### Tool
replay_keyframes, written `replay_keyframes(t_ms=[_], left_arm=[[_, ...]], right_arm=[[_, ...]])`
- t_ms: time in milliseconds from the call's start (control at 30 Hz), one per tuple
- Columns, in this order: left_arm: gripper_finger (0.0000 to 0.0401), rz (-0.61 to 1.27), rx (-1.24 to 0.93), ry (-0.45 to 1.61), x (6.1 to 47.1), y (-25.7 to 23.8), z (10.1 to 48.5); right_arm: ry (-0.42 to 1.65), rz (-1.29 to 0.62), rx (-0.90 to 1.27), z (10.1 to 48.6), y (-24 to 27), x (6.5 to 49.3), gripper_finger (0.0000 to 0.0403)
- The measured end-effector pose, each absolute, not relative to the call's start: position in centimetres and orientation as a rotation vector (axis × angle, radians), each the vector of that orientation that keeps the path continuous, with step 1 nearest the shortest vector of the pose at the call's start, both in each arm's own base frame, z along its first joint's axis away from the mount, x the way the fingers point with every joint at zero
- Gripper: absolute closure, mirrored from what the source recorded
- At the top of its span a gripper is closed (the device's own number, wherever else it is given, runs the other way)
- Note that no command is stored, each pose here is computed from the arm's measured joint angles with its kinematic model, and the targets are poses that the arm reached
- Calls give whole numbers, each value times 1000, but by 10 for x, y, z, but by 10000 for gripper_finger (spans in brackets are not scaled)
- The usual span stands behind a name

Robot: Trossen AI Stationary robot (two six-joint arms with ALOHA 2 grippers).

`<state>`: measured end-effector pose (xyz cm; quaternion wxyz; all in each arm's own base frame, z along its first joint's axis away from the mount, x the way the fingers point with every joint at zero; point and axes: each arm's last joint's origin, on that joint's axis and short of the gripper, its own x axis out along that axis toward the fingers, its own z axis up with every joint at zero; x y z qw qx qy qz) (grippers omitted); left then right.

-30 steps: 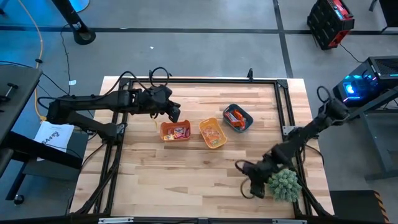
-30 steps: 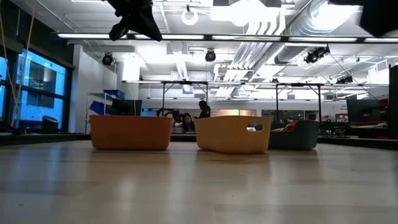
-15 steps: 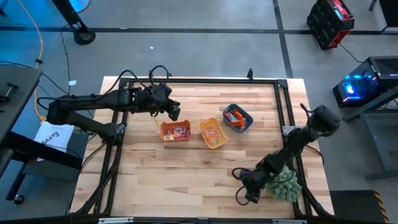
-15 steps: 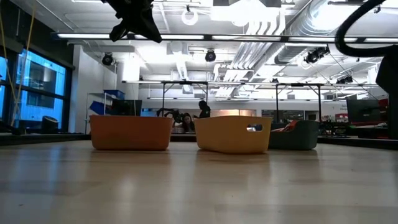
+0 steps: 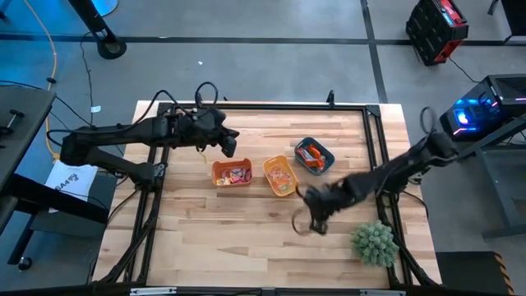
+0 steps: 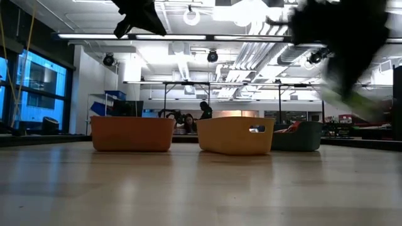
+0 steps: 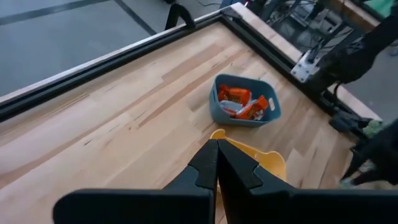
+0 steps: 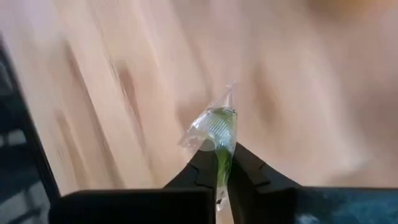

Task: Sort candy
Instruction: Put the green gummy into the yellow bin

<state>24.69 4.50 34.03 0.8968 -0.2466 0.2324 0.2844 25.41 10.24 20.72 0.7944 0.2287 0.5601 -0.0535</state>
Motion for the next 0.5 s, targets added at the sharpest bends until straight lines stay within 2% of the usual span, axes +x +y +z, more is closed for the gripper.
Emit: replay_keyframes(t_ms=[133, 233, 367, 500], left_arm=[[401, 565, -510, 469, 241, 47, 345], [401, 554, -505, 463, 239, 47, 348], [401, 547, -497, 489, 237, 45, 346], [401, 544, -504, 540, 235, 39, 342]], right_arm=[[970, -73, 396, 251, 74, 275, 395], [851, -90, 337, 267, 57, 288, 395], [836, -172, 326, 256, 34, 304, 376], [887, -236, 397, 235, 16, 317, 326]])
